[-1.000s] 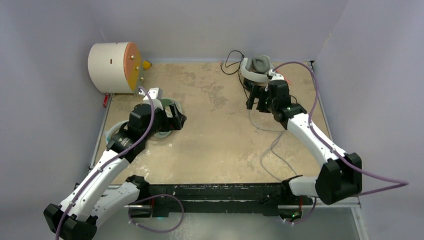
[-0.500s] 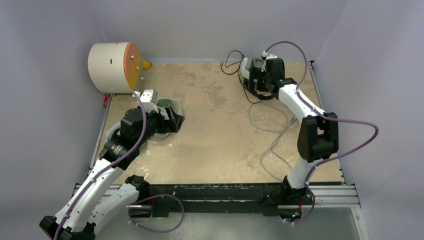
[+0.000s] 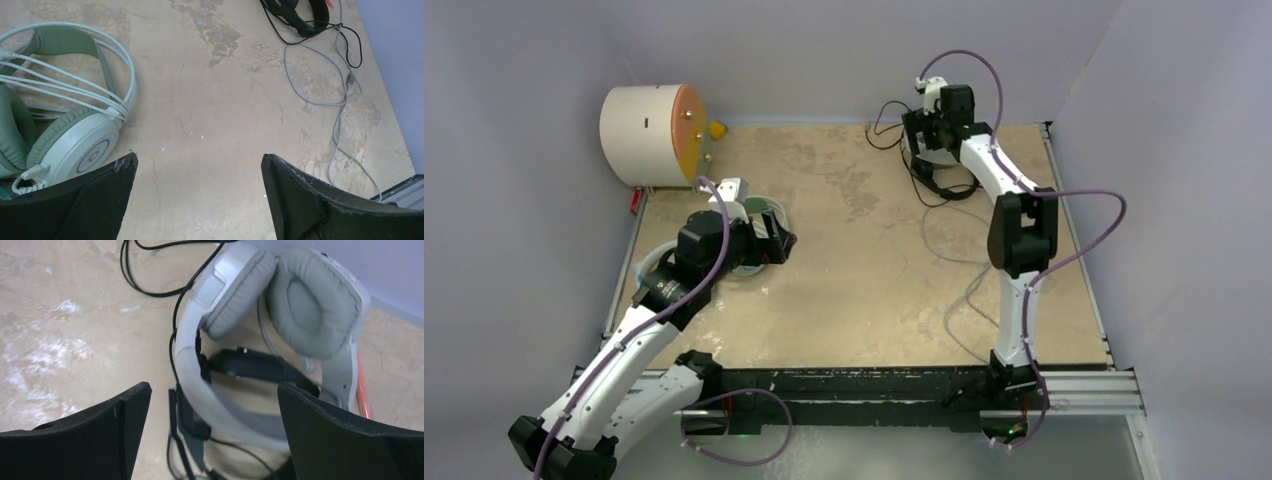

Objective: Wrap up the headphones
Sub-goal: Pick up the headphones from the corner of the board.

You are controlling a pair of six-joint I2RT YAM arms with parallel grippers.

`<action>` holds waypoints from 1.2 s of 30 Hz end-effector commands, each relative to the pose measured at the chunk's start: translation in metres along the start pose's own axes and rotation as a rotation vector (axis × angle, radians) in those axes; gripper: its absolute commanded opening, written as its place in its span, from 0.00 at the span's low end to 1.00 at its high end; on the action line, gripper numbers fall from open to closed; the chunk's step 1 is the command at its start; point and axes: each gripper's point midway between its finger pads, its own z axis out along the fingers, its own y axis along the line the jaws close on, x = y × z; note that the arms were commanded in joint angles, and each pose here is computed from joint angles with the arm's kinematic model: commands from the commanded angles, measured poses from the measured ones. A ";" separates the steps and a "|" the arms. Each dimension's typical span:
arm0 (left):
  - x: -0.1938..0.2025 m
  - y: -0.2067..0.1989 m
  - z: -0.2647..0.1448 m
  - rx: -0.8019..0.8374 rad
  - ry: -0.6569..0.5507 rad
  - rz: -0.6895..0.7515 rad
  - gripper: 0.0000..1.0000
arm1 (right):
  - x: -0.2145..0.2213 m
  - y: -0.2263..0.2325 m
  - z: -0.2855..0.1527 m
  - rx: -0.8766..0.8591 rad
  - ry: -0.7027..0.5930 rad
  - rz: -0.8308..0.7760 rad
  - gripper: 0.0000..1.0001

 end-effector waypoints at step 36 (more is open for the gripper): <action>-0.016 -0.011 -0.003 0.023 -0.003 -0.002 0.91 | -0.107 0.016 -0.183 0.144 -0.198 -0.123 0.00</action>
